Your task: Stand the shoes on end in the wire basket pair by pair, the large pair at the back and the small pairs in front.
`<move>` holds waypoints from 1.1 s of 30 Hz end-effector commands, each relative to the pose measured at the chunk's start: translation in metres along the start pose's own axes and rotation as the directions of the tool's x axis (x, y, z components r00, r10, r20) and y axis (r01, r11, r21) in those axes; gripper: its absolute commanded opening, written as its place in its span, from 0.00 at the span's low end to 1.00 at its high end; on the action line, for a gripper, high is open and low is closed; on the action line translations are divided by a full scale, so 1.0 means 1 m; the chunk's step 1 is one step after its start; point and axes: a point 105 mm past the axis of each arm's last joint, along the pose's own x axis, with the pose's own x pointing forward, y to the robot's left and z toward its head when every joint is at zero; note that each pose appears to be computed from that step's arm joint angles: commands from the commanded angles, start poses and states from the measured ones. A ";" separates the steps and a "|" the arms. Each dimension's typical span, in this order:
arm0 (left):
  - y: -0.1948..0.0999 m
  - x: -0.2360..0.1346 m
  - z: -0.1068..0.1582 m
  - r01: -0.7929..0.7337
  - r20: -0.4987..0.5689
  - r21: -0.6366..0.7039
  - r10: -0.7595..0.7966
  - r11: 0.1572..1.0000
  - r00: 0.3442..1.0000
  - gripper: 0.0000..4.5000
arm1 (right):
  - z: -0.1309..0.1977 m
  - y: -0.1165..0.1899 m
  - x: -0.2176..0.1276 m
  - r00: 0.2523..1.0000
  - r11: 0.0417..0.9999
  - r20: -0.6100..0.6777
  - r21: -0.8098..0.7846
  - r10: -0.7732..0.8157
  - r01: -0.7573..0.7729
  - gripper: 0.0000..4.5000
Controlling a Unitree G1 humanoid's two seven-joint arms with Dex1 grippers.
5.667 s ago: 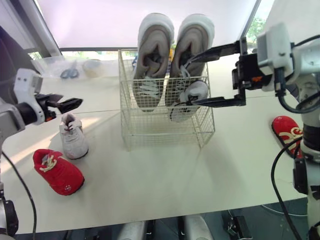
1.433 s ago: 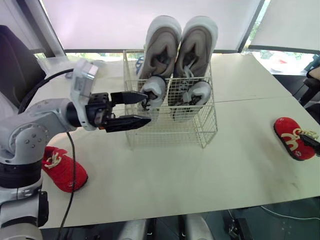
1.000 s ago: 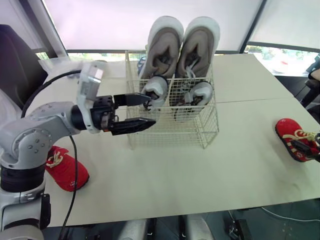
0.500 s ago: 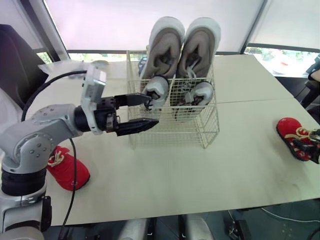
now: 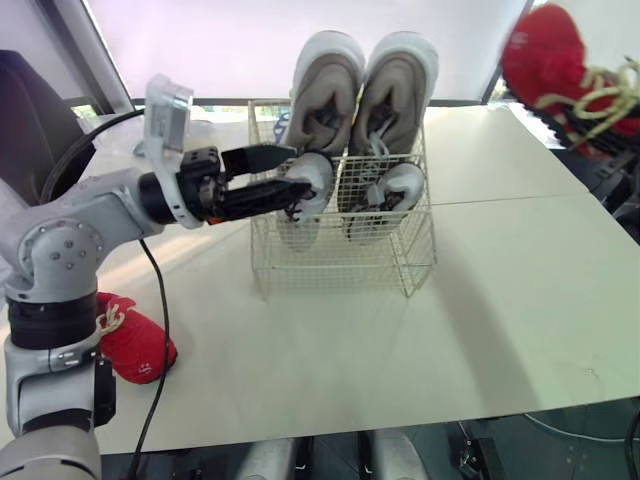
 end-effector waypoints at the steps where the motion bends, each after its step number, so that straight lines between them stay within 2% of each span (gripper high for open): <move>1: -0.002 0.001 0.023 0.053 0.046 -0.004 -0.052 0.999 0.998 1.00 | 0.050 0.040 0.015 0.971 0.955 0.140 -0.253 0.193 -0.153 0.12; 4: 0.003 0.001 0.026 0.051 0.039 -0.021 -0.051 0.998 0.998 1.00 | 0.064 0.060 0.024 0.944 0.926 0.201 -0.326 0.263 -0.189 0.12; 11: 0.004 0.010 0.024 0.077 0.011 -0.008 -0.077 0.997 0.997 1.00 | 0.073 0.094 0.039 0.882 0.851 0.251 -0.460 0.399 -0.254 0.12; 21: 0.004 0.019 0.007 0.095 -0.029 -0.021 -0.095 0.995 0.995 1.00 | 0.086 0.110 0.058 0.818 0.798 0.295 -0.528 0.494 -0.291 0.12; 22: 0.005 0.019 0.006 0.088 -0.033 -0.023 -0.089 0.996 0.995 0.88 | 0.087 0.111 0.058 0.814 0.795 0.296 -0.531 0.499 -0.293 0.12; 23: 0.005 0.020 0.004 0.084 -0.040 -0.021 -0.084 0.996 0.996 0.81 | 0.088 0.111 0.059 0.812 0.793 0.297 -0.533 0.502 -0.295 0.12; 25: 0.004 0.020 0.002 0.083 -0.047 -0.017 -0.084 0.996 0.995 0.60 | 0.088 0.111 0.059 0.810 0.790 0.295 -0.535 0.507 -0.299 0.12; 27: 0.004 0.021 0.002 0.076 -0.038 -0.019 -0.077 0.997 0.996 0.35 | 0.088 0.111 0.060 0.807 0.785 0.289 -0.538 0.514 -0.307 0.12; 30: 0.006 0.022 0.005 0.062 -0.014 -0.025 -0.062 0.998 0.998 0.08 | 0.085 0.111 0.061 0.805 0.784 0.264 -0.514 0.532 -0.349 0.44; 33: 0.007 0.021 0.008 0.052 0.008 -0.042 -0.052 0.998 0.999 0.05 | 0.082 0.105 0.059 0.811 0.819 0.255 -0.407 0.527 -0.404 0.80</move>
